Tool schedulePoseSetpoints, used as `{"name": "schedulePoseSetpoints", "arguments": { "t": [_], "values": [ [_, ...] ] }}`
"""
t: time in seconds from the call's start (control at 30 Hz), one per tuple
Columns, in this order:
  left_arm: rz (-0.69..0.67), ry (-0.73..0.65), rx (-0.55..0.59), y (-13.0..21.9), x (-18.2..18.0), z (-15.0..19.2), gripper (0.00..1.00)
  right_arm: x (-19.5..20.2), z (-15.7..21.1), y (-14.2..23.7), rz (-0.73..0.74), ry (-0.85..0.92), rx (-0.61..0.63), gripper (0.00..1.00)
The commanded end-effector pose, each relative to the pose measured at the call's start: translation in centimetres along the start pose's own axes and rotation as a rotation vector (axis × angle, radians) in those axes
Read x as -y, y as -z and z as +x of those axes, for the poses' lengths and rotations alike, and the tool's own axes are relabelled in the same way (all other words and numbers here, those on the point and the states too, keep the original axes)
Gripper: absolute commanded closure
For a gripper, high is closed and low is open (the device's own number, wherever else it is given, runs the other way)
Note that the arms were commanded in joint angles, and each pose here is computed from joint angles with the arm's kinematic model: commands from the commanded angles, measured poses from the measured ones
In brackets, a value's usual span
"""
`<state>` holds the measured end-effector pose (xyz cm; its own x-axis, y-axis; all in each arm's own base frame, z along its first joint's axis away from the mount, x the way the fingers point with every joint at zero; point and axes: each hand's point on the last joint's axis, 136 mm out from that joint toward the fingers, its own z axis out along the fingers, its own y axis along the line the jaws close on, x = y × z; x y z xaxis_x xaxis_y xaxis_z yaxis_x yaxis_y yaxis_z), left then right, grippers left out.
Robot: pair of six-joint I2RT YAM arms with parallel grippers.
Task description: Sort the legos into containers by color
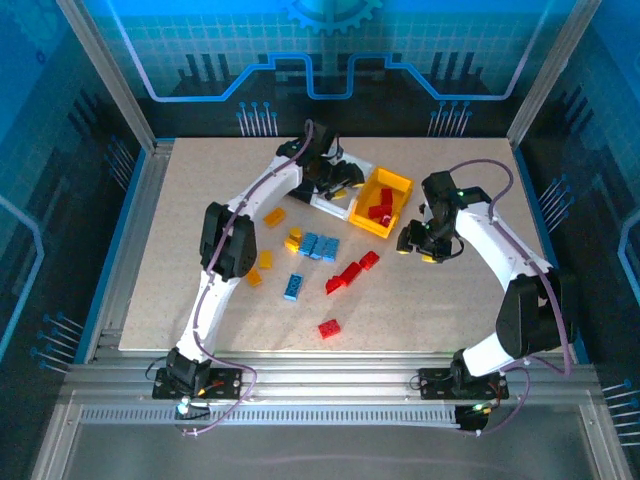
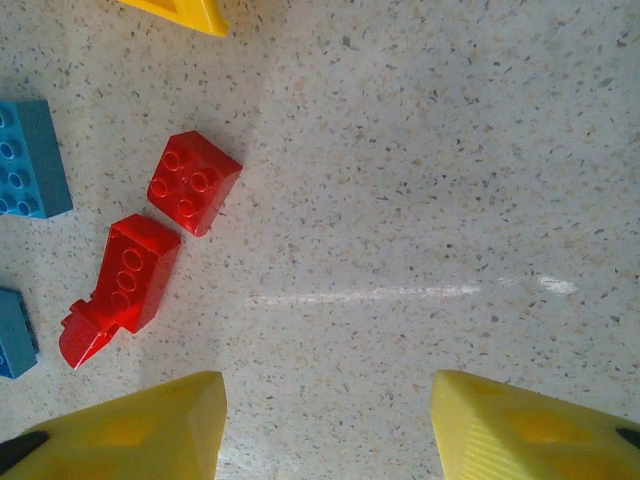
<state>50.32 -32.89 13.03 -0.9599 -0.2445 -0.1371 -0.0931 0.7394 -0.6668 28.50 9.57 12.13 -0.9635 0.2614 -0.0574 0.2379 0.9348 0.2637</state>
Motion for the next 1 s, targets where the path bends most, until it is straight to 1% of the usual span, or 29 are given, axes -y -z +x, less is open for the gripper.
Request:
{"name": "schedulePoseSetpoints", "arguments": {
  "t": [0.0,0.1,0.2,0.33,0.47,0.57,0.67,0.77,0.97],
  "values": [
    [-0.03,-0.043,0.018,4.2,1.0,1.2,0.42,-0.3,0.6,0.3,-0.037,0.005,-0.01,0.42],
    [-0.131,-0.098,0.003,6.1,-0.8,3.3,0.42,-0.8,1.0,-0.2,-0.04,0.017,-0.024,0.42],
    [-0.253,-0.169,-0.02,8.0,-3.4,6.1,0.42,-1.4,1.6,-0.6,-0.037,0.034,-0.032,0.41],
    [-0.385,-0.245,-0.068,10.1,-7.3,10.9,0.42,-1.9,2.4,-1.3,-0.025,0.052,-0.04,0.41],
    [-0.474,-0.308,-0.124,11.1,-10.9,15.9,0.42,-1.9,3.2,-2.0,-0.033,0.038,-0.051,0.41],
    [-0.533,-0.338,-0.16,11.1,-13.4,18.7,0.43,-1.7,3.7,-2.2,-0.032,0.028,-0.052,0.41],
    [-0.551,-0.345,-0.182,10.8,-15.0,20.6,0.43,-1.4,4.3,-2.2,-0.023,0.024,-0.05,0.41],
    [-0.57,-0.36,-0.201,10.2,-16.2,21.6,0.43,-1.0,4.9,-2.2,-0.015,0.018,-0.047,0.41],
    [-0.605,-0.361,-0.232,9.2,-18.2,22.6,0.43,-0.5,5.8,-2.2,-0.01,0.006,-0.045,0.41]
  ]
}}
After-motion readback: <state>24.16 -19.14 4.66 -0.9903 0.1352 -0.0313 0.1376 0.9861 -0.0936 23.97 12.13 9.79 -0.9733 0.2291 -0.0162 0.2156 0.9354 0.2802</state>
